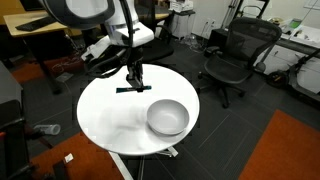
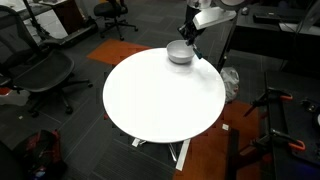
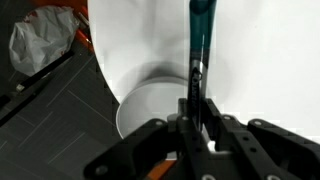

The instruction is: Put the green marker inside the grey bowl

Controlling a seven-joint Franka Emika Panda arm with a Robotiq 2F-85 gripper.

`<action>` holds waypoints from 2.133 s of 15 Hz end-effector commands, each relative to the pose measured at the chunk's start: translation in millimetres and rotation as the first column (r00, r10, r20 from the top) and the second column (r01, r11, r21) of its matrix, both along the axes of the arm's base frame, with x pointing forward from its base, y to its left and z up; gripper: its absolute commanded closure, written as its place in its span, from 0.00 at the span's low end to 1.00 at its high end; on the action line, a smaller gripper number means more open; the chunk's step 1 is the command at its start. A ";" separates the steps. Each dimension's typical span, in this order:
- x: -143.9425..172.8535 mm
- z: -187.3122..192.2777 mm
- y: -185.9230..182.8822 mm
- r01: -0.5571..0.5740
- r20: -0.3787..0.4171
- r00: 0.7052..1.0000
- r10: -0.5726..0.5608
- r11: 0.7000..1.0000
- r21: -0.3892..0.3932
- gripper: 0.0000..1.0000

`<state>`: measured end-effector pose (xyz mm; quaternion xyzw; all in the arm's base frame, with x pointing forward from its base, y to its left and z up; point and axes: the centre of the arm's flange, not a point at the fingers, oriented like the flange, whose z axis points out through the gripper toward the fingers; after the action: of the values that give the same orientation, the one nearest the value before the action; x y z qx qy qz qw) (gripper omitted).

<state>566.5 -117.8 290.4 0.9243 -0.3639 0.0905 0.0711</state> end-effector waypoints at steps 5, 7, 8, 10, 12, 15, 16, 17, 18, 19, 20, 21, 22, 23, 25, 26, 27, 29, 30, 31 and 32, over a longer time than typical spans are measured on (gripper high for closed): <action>52.9 10.3 -43.8 0.066 0.022 0.998 -0.064 0.995 -0.073 0.95; 64.4 4.8 -54.4 0.078 0.010 0.997 -0.077 0.993 -0.087 0.95; 69.9 1.1 -59.5 0.082 0.002 0.997 -0.082 0.993 -0.087 0.95; 79.0 -7.7 -67.2 0.089 -0.012 0.996 -0.091 0.992 -0.090 0.95; 87.1 -18.0 -75.0 0.094 -0.029 0.995 -0.097 0.991 -0.093 0.95; 96.9 -32.7 -85.4 0.107 -0.042 0.993 -0.111 0.990 -0.094 0.95; 99.5 -37.9 -89.9 0.116 -0.039 0.992 -0.120 0.989 -0.095 0.95; 102.1 -42.6 -93.8 0.125 -0.038 0.991 -0.129 0.988 -0.090 0.95; 104.2 -46.8 -97.8 0.136 -0.037 0.990 -0.140 0.987 -0.088 0.95; 106.3 -51.2 -101.5 0.142 -0.037 0.989 -0.146 0.986 -0.081 0.95; 108.0 -55.3 -104.9 0.149 -0.041 0.988 -0.152 0.986 -0.077 0.95; 109.5 -59.6 -108.5 0.156 -0.043 0.986 -0.159 0.985 -0.072 0.95; 110.7 -62.7 -110.8 0.168 -0.048 0.984 -0.171 0.983 -0.068 0.56; 111.3 -65.2 -113.3 0.173 -0.053 0.983 -0.177 0.983 -0.062 0.54; 111.7 -67.3 -115.8 0.185 -0.055 0.981 -0.188 0.981 -0.058 0.40; 110.9 -65.7 -116.1 0.186 -0.051 0.981 -0.189 0.981 -0.058 0.34; 109.4 -62.5 -115.4 0.185 -0.048 0.981 -0.188 0.981 -0.056 0.27; 103.5 -50.0 -111.3 0.175 -0.035 0.984 -0.177 0.983 -0.049 0.12; 99.0 -41.9 -108.4 0.171 -0.030 0.985 -0.172 0.984 -0.049 0.03; 95.1 -34.1 -105.7 0.165 -0.027 0.986 -0.167 0.985 -0.050 0.00; 92.0 -26.5 -103.6 0.162 -0.021 0.986 -0.163 0.986 -0.049 0.00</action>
<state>672.6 -229.8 231.6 0.8858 -0.4413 0.0861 0.1148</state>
